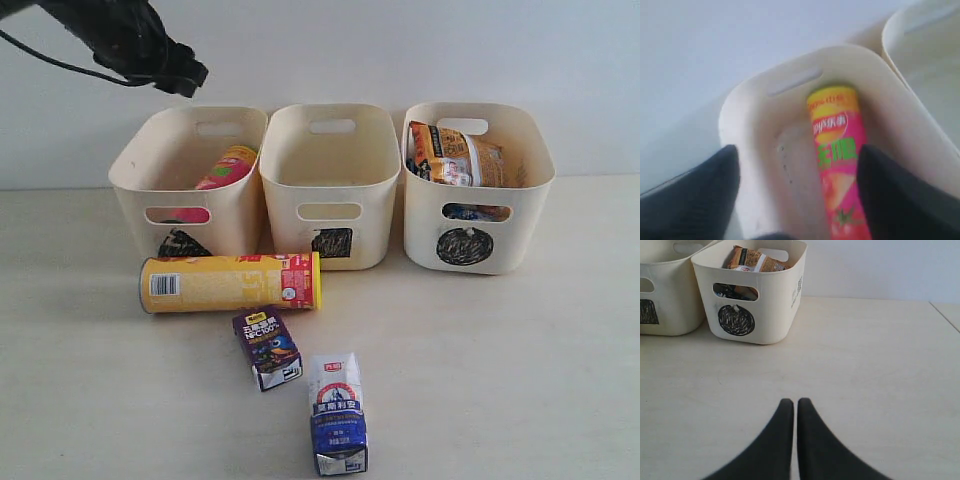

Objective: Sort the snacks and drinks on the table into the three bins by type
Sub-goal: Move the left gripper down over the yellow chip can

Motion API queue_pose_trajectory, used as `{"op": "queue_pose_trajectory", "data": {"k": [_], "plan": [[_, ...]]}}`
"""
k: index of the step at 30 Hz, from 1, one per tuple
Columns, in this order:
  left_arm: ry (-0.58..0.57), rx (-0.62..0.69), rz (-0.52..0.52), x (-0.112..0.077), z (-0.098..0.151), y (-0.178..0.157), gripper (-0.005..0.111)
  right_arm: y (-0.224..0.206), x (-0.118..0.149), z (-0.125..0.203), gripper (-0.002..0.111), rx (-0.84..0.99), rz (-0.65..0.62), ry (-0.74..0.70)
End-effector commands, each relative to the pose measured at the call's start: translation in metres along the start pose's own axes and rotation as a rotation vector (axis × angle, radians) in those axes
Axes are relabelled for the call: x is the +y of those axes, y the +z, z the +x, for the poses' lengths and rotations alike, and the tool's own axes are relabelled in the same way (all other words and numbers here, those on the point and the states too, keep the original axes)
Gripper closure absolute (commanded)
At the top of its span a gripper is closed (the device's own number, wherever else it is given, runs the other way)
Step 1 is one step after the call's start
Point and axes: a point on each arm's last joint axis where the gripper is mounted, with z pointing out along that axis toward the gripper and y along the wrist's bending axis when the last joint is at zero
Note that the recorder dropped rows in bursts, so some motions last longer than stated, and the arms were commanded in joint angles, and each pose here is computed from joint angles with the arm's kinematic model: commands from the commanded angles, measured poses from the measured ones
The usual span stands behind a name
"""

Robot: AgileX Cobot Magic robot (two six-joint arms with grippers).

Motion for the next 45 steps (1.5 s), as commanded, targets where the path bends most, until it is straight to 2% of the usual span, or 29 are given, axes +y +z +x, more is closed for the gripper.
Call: {"op": "queue_pose_trajectory", "data": {"k": [1,3,5,9,12,14,17,20,25,29,33,35,36,38,42,43,45], "plan": [[0.159,0.152,0.062,0.0,0.005,-0.035,0.084,0.0,0.0,0.001,0.108,-0.007,0.006,0.005],[0.167,0.185,0.081,-0.001,0.008,-0.044,0.102,0.0,0.0,0.001,0.108,-0.007,0.006,0.005],[0.162,0.187,0.104,-0.003,0.008,-0.051,0.103,0.0,0.0,0.001,0.108,-0.007,0.006,0.005],[0.191,0.21,0.249,-0.018,0.017,-0.064,0.103,0.0,0.0,0.001,0.108,-0.007,0.006,0.005],[0.211,0.256,0.344,-0.031,0.038,-0.068,0.103,0.0,0.0,0.001,0.108,-0.007,0.006,0.005],[0.204,0.264,0.349,-0.036,0.052,-0.073,0.103,0.0,0.0,0.001,0.108,-0.007,0.006,0.005],[0.221,0.187,0.344,-0.044,0.071,-0.091,0.103,0.0,0.0,0.001,0.108,-0.007,0.006,0.005],[0.305,0.117,0.467,-0.064,0.096,-0.104,0.103,0.0,0.0,0.001,0.108,-0.007,0.006,0.005],[0.231,0.117,0.56,-0.078,0.111,-0.102,0.103,0.0,0.0,0.001,0.108,-0.007,0.006,0.005],[0.395,0.141,0.633,-0.096,0.125,-0.099,0.103,0.0,0.0,0.001,0.108,-0.007,0.006,0.005],[0.56,0.077,0.632,-0.122,0.13,-0.091,0.102,0.0,0.0,0.001,0.108,-0.007,0.006,0.005],[0.602,0.076,0.65,-0.131,0.132,-0.087,0.095,0.0,0.0,0.001,0.108,-0.004,0.006,0.005],[0.63,0.079,0.666,-0.135,0.134,-0.083,0.087,0.0,0.0,0.001,0.108,-0.004,0.006,0.005],[0.662,0.092,0.691,-0.139,0.138,-0.075,0.069,0.0,0.0,0.001,0.108,-0.004,0.006,0.005],[0.676,0.109,0.687,-0.141,0.144,-0.058,0.019,0.0,0.0,0.001,0.108,-0.004,0.006,0.005],[0.678,0.096,0.652,-0.14,0.144,-0.052,0.014,0.0,0.0,0.001,0.108,-0.004,0.006,0.005],[0.653,0.068,0.561,-0.136,0.141,-0.041,0.016,0.0,0.0,0.001,0.108,-0.004,0.006,0.005]]}}
